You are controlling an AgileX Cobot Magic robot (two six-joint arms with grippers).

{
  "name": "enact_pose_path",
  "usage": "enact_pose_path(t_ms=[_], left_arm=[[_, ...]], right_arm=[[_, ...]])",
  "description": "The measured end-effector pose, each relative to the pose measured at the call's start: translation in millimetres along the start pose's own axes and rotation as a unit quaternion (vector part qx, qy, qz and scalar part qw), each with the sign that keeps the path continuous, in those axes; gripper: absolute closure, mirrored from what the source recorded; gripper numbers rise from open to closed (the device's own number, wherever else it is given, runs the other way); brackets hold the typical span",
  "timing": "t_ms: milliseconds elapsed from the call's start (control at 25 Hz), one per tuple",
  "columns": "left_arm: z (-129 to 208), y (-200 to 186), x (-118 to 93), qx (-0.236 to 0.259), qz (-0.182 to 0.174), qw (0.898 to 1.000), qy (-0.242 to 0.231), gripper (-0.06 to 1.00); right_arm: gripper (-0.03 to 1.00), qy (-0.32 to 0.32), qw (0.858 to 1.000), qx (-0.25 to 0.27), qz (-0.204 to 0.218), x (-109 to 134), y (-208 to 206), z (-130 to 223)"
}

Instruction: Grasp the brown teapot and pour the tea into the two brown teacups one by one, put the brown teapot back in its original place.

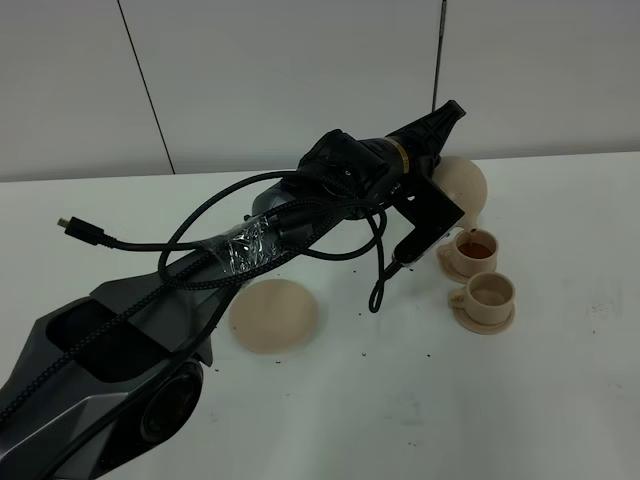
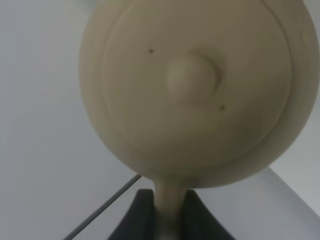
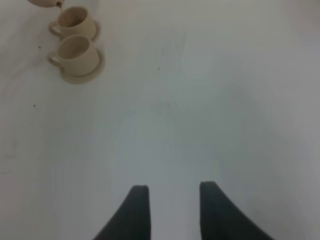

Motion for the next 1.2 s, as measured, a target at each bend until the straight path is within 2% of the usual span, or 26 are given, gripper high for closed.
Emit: enact_pose_path(t_ms=[1200], left_arm=[[0.0, 0.0, 0.0, 0.0, 0.0, 1.0, 0.001, 0.78]], right_arm=[[0.73, 0.0, 1.0, 0.0, 0.0, 0.0, 0.0, 0.0]])
Point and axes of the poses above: a point on each arm's last joint axis where the gripper is mounted, y pointing out along that axis toward the gripper, x along the wrist's bending axis when the last joint is at zero, z = x × y, the point moved 6 cm from there along y, pointing out along that axis toward the gripper, and after that the axes turned 8 degrees about y, right-handed, at the moved point
